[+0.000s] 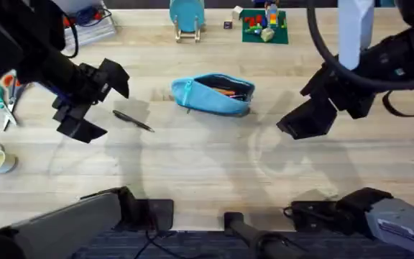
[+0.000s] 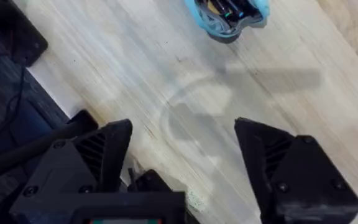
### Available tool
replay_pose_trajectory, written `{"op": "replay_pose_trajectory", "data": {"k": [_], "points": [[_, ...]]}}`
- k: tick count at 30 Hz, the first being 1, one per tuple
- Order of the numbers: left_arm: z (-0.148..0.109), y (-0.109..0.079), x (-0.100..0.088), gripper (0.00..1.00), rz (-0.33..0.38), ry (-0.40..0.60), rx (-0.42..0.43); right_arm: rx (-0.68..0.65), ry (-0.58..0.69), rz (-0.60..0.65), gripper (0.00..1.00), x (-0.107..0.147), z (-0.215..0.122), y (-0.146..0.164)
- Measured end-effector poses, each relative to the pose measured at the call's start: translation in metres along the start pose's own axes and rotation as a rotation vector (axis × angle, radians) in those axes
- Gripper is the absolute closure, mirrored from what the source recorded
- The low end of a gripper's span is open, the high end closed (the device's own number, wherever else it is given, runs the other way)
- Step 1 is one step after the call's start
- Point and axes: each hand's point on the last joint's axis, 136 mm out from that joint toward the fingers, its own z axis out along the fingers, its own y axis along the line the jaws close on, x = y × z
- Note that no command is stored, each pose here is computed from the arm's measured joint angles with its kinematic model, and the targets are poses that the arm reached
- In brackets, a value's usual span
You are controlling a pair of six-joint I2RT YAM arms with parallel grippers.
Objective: Unzip the bag, pick up the pens from the table one at a time and place them inside, then zip the bag closed.
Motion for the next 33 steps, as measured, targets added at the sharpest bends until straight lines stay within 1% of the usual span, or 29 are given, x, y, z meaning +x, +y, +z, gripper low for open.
{"op": "replay_pose_trajectory", "data": {"k": [6,9,15,23,29,33], "points": [[0.014,-0.003,-0.005,0.008,-0.017,-0.025,0.020,0.000,0.000,0.000,0.005,0.000,0.000,0.000],[0.021,-0.001,-0.005,0.006,-0.018,-0.030,0.017,0.000,0.000,0.000,0.004,0.000,0.000,0.000],[0.035,-0.002,-0.007,0.006,-0.019,-0.009,-0.018,0.000,0.000,0.000,0.004,0.000,0.000,0.000],[0.066,0.002,-0.006,0.006,-0.022,0.056,-0.106,0.000,0.000,0.000,0.004,0.000,0.000,0.000],[0.083,0.000,-0.009,0.006,-0.024,0.075,-0.134,0.000,0.000,0.000,0.004,0.000,0.000,0.000],[0.087,0.001,-0.008,0.005,-0.025,0.083,-0.144,0.000,0.000,0.000,0.004,0.000,0.000,0.000]]}}
